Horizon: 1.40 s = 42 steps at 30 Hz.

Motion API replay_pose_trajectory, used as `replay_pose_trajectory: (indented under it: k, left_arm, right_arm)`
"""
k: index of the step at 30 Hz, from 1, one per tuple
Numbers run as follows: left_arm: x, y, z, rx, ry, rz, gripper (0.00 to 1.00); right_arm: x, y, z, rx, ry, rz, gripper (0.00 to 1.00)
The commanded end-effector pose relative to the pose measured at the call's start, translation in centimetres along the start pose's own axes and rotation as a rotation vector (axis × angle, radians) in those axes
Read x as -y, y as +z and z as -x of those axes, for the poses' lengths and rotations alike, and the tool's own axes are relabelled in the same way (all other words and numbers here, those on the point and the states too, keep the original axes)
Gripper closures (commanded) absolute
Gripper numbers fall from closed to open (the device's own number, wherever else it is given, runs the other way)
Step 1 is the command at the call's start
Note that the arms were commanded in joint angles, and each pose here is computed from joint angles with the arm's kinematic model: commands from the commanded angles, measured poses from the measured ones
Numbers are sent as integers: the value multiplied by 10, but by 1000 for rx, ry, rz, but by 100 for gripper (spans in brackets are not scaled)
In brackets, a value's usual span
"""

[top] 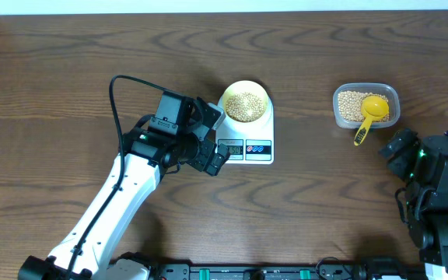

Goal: Scoop item into bowl and weigh 50g on scale

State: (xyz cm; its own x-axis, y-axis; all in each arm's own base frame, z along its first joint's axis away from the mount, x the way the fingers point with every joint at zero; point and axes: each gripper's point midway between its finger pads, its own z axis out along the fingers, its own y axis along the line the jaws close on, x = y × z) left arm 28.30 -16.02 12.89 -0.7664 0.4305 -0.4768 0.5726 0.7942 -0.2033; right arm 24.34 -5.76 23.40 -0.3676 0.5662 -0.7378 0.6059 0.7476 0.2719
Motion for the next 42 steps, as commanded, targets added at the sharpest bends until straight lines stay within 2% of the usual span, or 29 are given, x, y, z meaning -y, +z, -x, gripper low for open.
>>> replay_pose_trajectory:
  k: [1, 42]
  left_arm:
    - [-1, 2, -3, -10, 11, 5, 2]
    - [-1, 2, -3, -10, 11, 5, 2]
  right_arm:
    - [3, -2, 3, 13, -14, -15, 1]
    - [7, -1, -2, -7, -24, -29, 1]
